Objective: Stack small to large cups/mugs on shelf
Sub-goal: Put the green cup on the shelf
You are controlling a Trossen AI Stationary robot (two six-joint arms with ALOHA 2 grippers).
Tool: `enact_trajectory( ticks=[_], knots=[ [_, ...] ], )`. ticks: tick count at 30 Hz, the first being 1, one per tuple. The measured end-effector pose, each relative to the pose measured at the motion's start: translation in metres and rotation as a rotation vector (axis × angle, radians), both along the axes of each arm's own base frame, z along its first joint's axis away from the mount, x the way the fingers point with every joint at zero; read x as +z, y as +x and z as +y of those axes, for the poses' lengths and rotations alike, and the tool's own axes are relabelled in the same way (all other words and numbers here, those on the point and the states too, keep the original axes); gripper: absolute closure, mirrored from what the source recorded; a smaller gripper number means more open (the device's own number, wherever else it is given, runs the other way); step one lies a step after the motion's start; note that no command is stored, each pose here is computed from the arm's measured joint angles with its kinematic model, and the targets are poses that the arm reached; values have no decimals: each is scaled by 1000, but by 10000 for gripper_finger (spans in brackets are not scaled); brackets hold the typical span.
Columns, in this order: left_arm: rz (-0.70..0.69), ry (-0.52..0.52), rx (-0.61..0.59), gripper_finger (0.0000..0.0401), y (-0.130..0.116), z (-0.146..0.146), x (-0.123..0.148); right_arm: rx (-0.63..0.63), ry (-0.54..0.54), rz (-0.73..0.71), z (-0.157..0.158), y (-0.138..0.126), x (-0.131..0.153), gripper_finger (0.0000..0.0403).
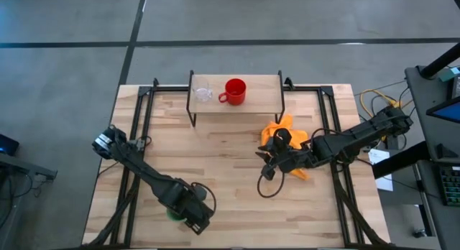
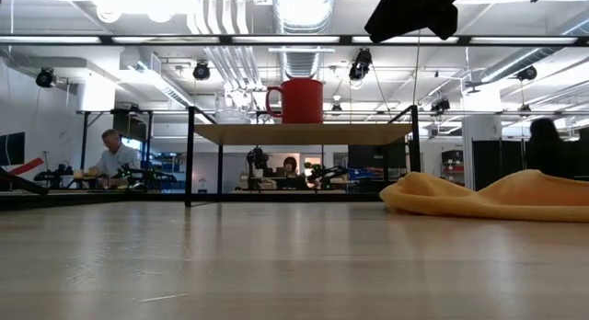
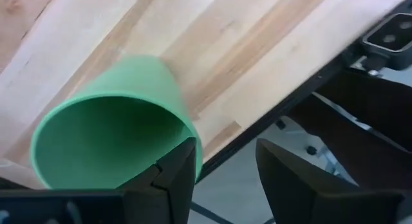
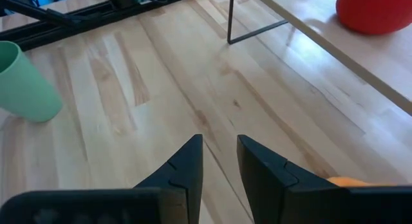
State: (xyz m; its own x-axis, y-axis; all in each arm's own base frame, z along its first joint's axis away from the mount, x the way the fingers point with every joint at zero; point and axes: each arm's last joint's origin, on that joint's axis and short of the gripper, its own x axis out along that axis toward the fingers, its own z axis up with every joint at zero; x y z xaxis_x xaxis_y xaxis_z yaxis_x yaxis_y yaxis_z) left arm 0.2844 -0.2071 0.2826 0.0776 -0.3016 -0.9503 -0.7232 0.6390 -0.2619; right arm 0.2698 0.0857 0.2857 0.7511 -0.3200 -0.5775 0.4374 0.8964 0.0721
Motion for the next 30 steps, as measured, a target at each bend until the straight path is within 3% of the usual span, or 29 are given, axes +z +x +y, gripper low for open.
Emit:
enact_trajectory(
  ticks=[16, 20, 25, 30],
  knots=[
    [46, 79, -20, 256, 5, -4, -21, 0, 0, 0, 0, 0, 0, 312],
    [44, 87, -64, 293, 5, -3, -24, 3, -3, 1, 0, 0, 0, 312],
    [60, 113, -152, 384, 1, 0, -35, 5, -6, 2, 0, 0, 0, 312],
    [30, 119, -253, 396, 10, 16, -35, 21, -23, 12, 0, 0, 0, 312]
  ],
)
